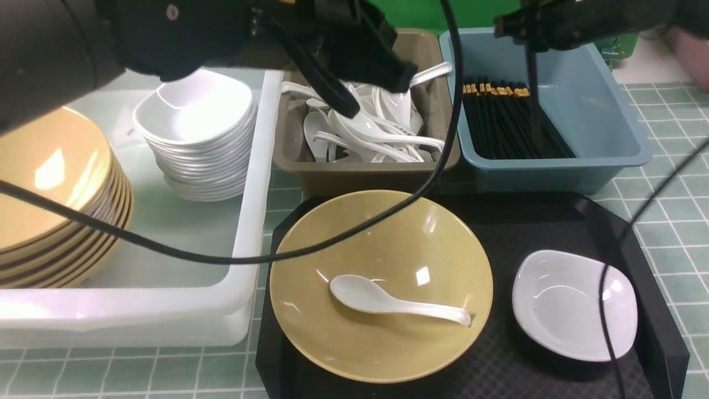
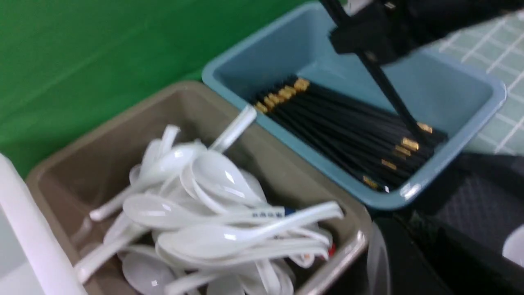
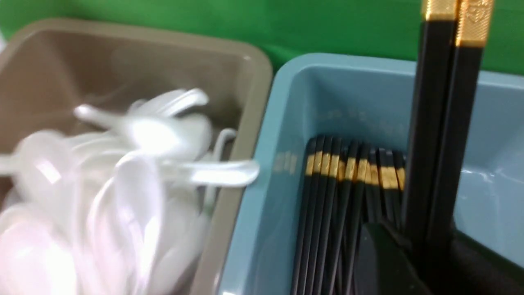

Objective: On blue table put chopsticks spoon bowls plates into blue grey white boxes.

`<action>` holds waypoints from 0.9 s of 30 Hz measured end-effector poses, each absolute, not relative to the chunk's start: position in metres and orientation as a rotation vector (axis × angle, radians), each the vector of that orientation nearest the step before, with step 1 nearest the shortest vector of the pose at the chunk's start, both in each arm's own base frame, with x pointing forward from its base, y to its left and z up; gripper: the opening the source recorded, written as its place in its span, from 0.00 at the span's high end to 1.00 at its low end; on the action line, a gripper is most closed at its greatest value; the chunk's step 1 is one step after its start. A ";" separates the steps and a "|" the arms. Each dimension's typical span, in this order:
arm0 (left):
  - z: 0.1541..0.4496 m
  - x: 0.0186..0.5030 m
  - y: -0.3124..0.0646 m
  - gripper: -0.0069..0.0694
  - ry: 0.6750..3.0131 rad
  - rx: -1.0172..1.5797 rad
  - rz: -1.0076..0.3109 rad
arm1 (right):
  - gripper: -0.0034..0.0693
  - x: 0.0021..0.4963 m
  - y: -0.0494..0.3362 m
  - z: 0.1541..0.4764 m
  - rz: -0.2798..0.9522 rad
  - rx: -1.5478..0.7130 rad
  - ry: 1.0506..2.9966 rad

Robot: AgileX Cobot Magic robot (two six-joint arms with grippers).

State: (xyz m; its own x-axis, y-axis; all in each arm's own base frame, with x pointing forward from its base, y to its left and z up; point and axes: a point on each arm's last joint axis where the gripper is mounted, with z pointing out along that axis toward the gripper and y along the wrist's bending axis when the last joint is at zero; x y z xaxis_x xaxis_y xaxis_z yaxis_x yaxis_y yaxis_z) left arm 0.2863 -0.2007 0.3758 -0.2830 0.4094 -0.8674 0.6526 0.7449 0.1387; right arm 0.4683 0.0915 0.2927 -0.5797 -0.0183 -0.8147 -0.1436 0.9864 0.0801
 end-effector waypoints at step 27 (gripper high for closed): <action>0.372 0.180 -0.125 0.91 2.204 0.975 -0.188 | 0.35 0.405 0.136 0.335 0.065 -0.728 2.606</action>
State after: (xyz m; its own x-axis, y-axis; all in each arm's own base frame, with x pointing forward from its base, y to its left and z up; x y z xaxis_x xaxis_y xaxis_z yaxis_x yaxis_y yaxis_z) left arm 0.1797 -0.1247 0.3719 -0.4644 0.5916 -0.6591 0.6947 0.7049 0.1433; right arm 0.4054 0.1356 0.3347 -0.7690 -0.4834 -0.4182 -0.5037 0.8611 -0.0690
